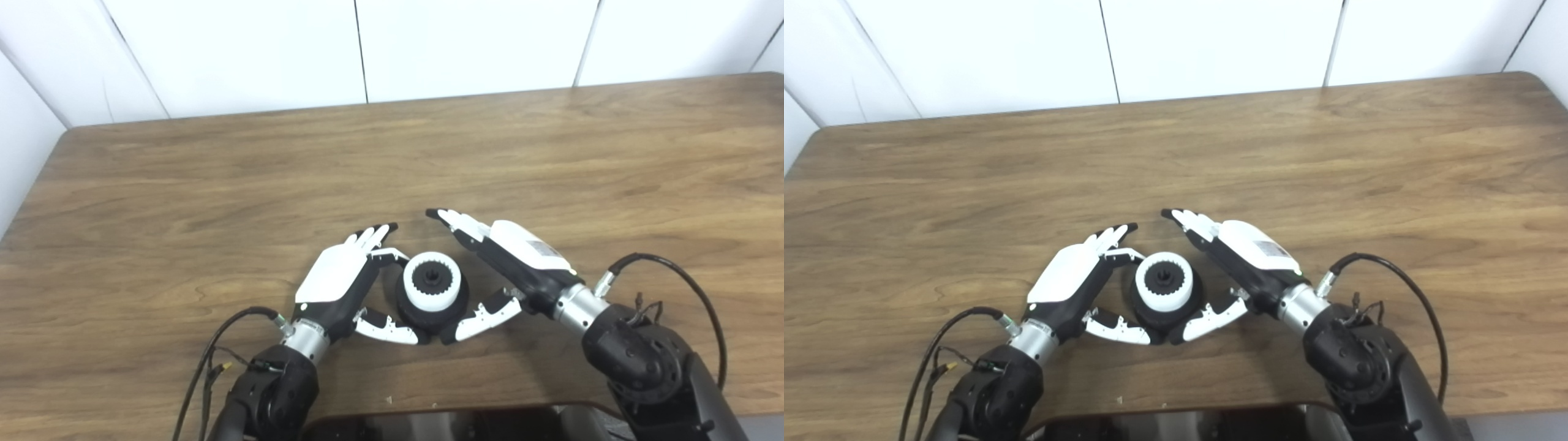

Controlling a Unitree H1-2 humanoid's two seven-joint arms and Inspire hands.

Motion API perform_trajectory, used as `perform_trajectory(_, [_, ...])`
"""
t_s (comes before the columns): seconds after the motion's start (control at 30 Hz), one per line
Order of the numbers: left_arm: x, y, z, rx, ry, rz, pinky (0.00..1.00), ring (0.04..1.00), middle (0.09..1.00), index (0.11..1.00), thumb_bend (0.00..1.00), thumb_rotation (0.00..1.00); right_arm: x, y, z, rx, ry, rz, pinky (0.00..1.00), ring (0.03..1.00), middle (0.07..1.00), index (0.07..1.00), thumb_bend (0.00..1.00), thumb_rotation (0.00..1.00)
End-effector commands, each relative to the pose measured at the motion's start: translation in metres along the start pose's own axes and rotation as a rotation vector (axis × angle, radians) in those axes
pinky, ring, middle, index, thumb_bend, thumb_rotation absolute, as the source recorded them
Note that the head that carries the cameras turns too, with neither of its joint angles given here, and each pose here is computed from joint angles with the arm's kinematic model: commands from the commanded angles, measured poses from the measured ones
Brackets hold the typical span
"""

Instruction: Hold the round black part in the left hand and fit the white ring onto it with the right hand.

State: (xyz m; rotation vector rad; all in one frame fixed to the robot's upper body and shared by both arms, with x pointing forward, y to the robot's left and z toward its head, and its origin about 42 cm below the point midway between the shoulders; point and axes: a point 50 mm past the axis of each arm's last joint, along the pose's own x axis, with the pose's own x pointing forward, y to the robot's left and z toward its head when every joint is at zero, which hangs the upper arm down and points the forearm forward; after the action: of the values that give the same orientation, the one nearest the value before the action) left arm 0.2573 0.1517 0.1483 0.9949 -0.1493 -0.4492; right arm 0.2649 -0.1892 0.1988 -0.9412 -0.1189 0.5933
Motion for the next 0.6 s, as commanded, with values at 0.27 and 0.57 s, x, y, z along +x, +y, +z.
perform_trajectory(0.27, [0.003, 0.017, 0.006, 0.034, -0.04, 0.055, 1.0, 1.0, 1.0, 0.647, 1.0, 0.4, -0.013, -0.039, -0.021, 0.067, -0.007, -0.049, 0.88, 1.0, 1.0, 1.0, 1.0, 0.31])
perform_trajectory(0.57, [0.004, 0.019, 0.003, 0.033, -0.035, 0.056, 1.0, 1.0, 1.0, 0.647, 1.0, 0.39, -0.025, -0.024, -0.05, 0.207, -0.015, -0.198, 0.73, 0.854, 0.894, 0.857, 0.79, 0.11])
